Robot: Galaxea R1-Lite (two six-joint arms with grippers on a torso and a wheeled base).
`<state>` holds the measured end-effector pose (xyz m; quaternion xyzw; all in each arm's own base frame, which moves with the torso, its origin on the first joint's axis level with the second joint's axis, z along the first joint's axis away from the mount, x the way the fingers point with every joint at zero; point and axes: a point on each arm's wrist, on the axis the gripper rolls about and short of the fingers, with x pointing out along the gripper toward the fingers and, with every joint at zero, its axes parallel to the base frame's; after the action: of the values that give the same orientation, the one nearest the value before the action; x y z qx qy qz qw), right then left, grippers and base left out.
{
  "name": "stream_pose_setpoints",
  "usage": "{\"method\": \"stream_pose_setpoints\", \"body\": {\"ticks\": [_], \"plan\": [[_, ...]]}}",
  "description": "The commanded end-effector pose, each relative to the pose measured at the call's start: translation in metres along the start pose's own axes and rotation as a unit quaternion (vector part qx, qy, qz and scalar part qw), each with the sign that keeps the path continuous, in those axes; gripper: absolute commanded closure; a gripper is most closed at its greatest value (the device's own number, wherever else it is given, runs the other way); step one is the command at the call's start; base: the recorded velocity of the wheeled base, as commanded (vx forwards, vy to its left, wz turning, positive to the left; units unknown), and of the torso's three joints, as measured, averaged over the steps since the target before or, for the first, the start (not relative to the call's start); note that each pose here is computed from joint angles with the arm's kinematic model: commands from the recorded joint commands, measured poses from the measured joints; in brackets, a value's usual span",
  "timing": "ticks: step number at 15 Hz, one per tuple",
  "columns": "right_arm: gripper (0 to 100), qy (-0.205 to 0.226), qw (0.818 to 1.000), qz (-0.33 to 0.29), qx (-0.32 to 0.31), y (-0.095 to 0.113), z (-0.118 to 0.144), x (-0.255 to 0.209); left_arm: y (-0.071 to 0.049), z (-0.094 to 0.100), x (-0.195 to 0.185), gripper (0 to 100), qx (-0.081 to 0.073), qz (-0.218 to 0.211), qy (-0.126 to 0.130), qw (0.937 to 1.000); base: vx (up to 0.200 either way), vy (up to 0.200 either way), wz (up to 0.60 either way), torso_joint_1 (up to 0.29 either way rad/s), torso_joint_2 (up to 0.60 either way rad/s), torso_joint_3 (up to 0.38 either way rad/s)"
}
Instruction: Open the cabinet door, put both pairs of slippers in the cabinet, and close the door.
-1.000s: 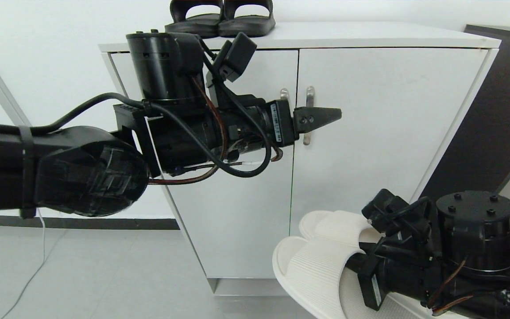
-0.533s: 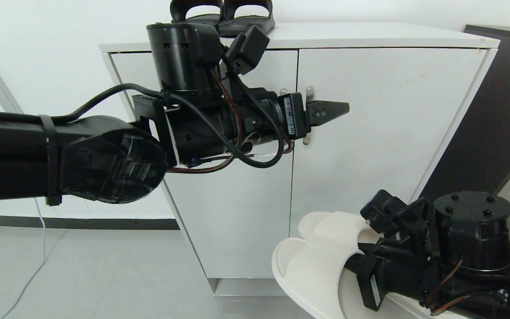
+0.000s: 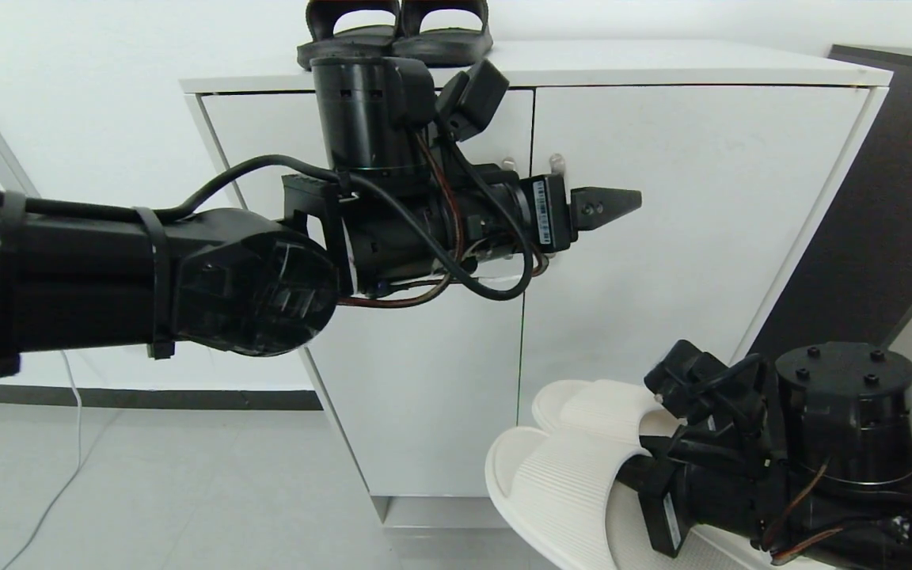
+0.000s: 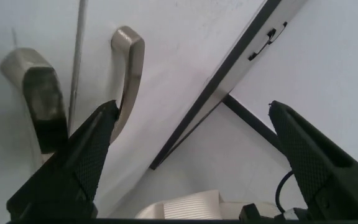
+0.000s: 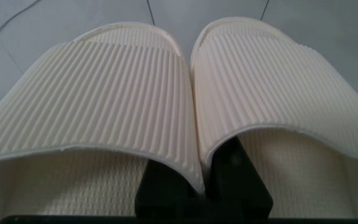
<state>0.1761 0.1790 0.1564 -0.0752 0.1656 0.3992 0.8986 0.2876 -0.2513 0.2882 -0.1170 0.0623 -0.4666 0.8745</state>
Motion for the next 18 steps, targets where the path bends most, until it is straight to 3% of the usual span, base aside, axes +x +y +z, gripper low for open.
{"method": "stream_pose_setpoints", "body": {"ticks": [1,2,3,7,10,15,18], "plan": [[100,0.002,1.000,0.000,0.000,0.000,-0.001,0.001,-0.001,-0.003,0.003,0,-0.001,-0.003,0.004,1.0000,0.000,0.000,0.00,0.000,0.00,0.000],[100,0.002,1.000,0.001,0.000,0.000,-0.001,0.001,-0.002,-0.002,0.002,0,-0.001,-0.003,0.003,1.0000,0.000,0.000,0.00,0.000,0.00,0.000],[100,0.002,1.000,0.005,0.000,0.000,0.000,0.001,-0.002,-0.001,0.001,100,-0.001,-0.004,0.002,1.0000,0.000,0.000,0.00,0.000,0.00,0.000],[100,0.005,1.000,0.007,-0.001,0.000,-0.003,0.000,-0.006,0.001,-0.009,100,-0.001,-0.005,0.002,1.0000,0.000,0.000,0.00,0.000,0.00,0.000],[100,0.004,1.000,0.020,-0.001,0.001,-0.002,-0.001,-0.019,-0.002,-0.027,100,0.002,-0.014,0.010,0.9998,0.000,0.000,0.00,0.000,0.00,0.000],[100,-0.004,0.995,0.099,-0.004,0.006,-0.006,-0.019,-0.041,-0.004,-0.049,100,0.008,-0.037,0.015,0.9992,0.000,0.000,0.00,0.000,0.00,0.000],[100,-0.011,0.990,0.140,-0.032,0.008,-0.012,-0.032,-0.051,-0.007,-0.070,100,0.024,-0.046,0.020,0.9985,0.000,0.000,0.00,0.000,0.00,0.000]]}}
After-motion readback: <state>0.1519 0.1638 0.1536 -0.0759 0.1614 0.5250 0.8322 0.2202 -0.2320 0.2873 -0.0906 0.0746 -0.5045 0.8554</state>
